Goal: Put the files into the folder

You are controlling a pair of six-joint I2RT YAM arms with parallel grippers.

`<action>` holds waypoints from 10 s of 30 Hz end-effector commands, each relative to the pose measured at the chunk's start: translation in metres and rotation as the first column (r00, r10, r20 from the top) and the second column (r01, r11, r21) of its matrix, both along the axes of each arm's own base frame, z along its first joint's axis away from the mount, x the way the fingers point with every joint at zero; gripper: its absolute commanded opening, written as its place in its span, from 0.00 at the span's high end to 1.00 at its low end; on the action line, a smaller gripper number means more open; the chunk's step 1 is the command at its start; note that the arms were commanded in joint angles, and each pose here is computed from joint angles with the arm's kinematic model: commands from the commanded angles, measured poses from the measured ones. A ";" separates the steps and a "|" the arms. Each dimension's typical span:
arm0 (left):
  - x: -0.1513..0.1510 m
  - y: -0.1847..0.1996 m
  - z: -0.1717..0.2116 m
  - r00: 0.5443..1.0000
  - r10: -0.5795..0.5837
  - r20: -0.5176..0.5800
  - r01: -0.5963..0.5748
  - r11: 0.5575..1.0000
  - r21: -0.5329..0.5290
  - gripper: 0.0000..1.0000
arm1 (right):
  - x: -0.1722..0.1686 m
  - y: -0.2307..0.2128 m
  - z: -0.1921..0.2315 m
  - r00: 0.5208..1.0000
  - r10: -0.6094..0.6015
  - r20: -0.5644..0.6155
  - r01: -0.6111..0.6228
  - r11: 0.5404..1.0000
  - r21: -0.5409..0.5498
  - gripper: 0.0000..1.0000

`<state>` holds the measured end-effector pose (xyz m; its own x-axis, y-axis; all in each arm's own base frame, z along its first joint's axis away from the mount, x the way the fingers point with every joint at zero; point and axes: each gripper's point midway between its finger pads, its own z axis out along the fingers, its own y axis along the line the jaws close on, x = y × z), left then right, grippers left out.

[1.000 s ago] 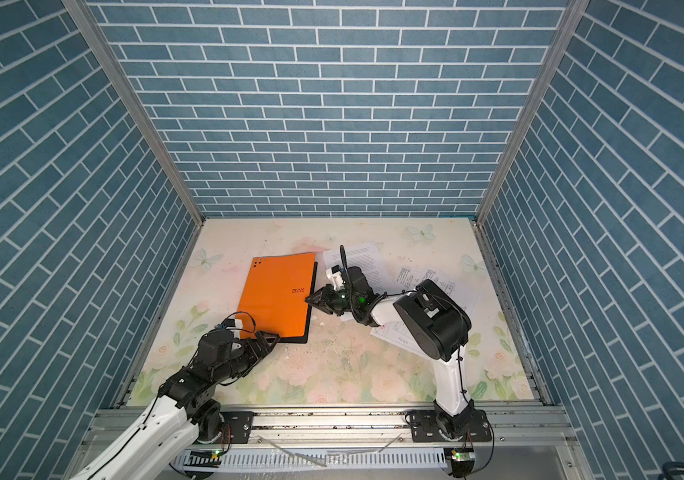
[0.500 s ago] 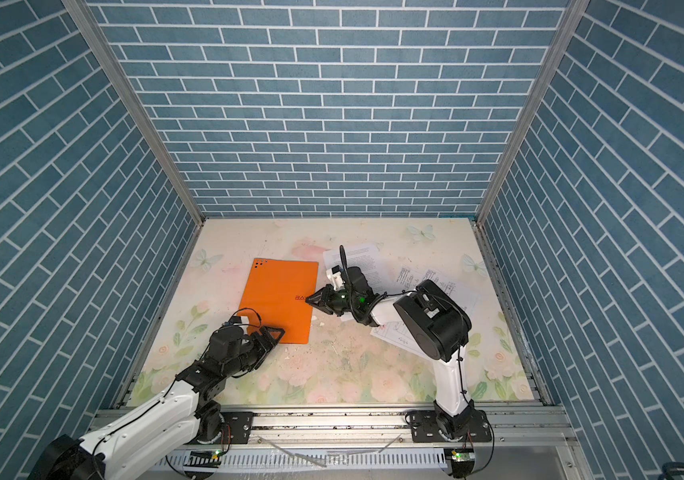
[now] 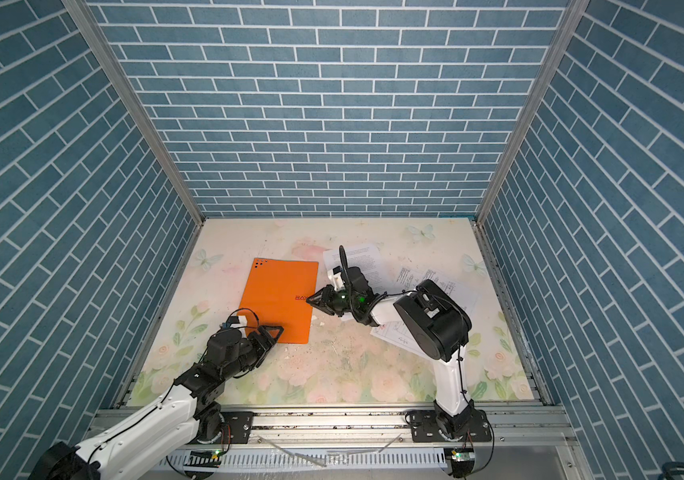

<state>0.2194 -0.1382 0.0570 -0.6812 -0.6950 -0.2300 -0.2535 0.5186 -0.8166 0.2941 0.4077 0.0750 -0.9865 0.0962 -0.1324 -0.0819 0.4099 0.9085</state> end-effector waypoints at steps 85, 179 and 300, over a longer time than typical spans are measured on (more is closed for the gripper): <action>-0.012 0.072 -0.037 0.968 0.225 -0.115 -0.215 0.972 0.095 0.29 | -0.004 0.033 -0.043 0.994 0.105 0.030 -0.095 0.967 -0.235 0.60; 0.062 0.066 -0.005 0.965 0.207 0.163 -0.203 0.978 -0.039 0.92 | -0.024 -0.005 -0.071 0.995 0.093 -0.043 -0.102 0.929 -0.356 0.64; 0.020 -0.013 0.069 0.943 -0.210 0.258 0.112 0.930 0.350 0.09 | 0.027 -0.057 0.067 0.983 -0.160 0.086 0.170 0.977 -0.127 1.00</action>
<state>0.2592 -0.1838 0.1701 -0.6031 -0.6309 -0.4880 0.1690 0.4969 -0.8512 0.3143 0.3526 0.1195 -0.9576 0.2322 -0.1707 -0.0195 0.5388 0.8422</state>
